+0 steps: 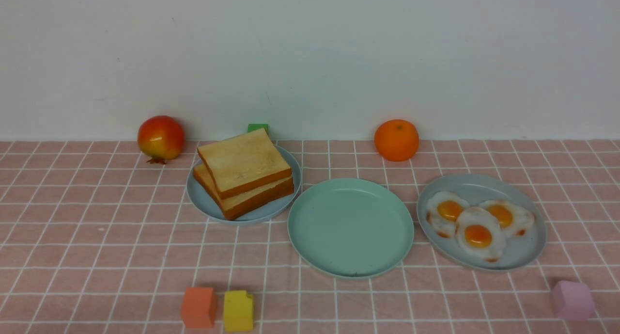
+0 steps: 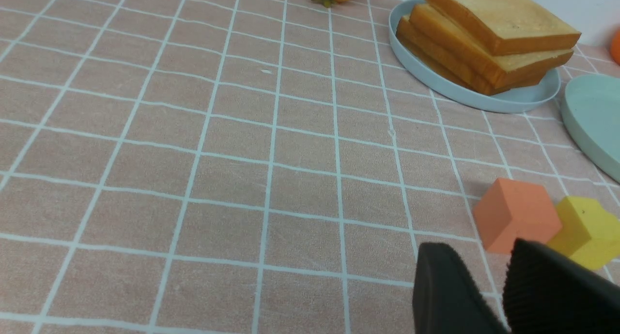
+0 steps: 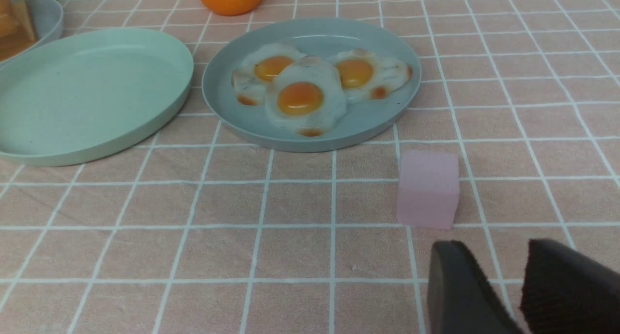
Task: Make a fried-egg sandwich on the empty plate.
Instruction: Use the left arm to grab a slice of bread, then use the left arm to put a slice of bread into the empty plate in the middle
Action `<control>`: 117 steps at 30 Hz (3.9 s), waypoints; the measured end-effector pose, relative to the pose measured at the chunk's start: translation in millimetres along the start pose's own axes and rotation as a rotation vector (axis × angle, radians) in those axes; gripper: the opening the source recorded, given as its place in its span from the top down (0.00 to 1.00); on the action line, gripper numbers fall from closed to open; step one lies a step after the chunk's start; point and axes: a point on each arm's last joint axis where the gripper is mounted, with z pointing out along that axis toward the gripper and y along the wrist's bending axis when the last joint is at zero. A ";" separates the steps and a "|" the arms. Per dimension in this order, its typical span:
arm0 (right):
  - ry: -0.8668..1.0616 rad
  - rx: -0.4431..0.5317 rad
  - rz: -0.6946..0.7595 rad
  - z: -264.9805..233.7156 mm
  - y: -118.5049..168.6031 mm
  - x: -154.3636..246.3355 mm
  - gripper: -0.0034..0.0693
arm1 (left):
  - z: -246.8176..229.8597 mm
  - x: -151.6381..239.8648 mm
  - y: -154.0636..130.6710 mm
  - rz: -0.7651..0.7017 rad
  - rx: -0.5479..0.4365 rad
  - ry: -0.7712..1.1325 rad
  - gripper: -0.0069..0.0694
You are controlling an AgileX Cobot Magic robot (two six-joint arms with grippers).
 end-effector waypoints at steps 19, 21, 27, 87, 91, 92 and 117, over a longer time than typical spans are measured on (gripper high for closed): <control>0.000 0.000 0.000 0.0 0.0 0.0 0.62 | -6.3 -30.2 -10.9 -0.923 0.243 -0.227 0.68; 0.000 0.000 0.000 0.0 0.0 0.0 0.62 | -14.4 -47.3 -25.5 -0.815 0.287 -0.150 0.86; 0.000 0.000 0.000 0.0 0.0 0.0 0.62 | 2.1 -88.5 -52.9 -0.387 0.215 0.129 0.89; 0.280 -0.385 -0.114 -101.7 21.4 -209.0 0.92 | 343.9 -111.0 -159.3 0.892 0.253 0.766 0.38; 0.280 -0.385 -0.114 -101.7 21.4 -209.0 0.92 | 352.1 -101.0 -157.3 0.914 0.262 0.765 0.36; 0.280 -0.385 -0.114 -101.7 21.4 -209.0 0.92 | 355.4 -97.3 -156.3 0.934 0.265 0.763 0.36; 0.280 -0.398 -0.107 -102.1 22.6 -209.0 0.90 | 353.3 -110.8 -159.9 0.975 0.259 0.693 0.82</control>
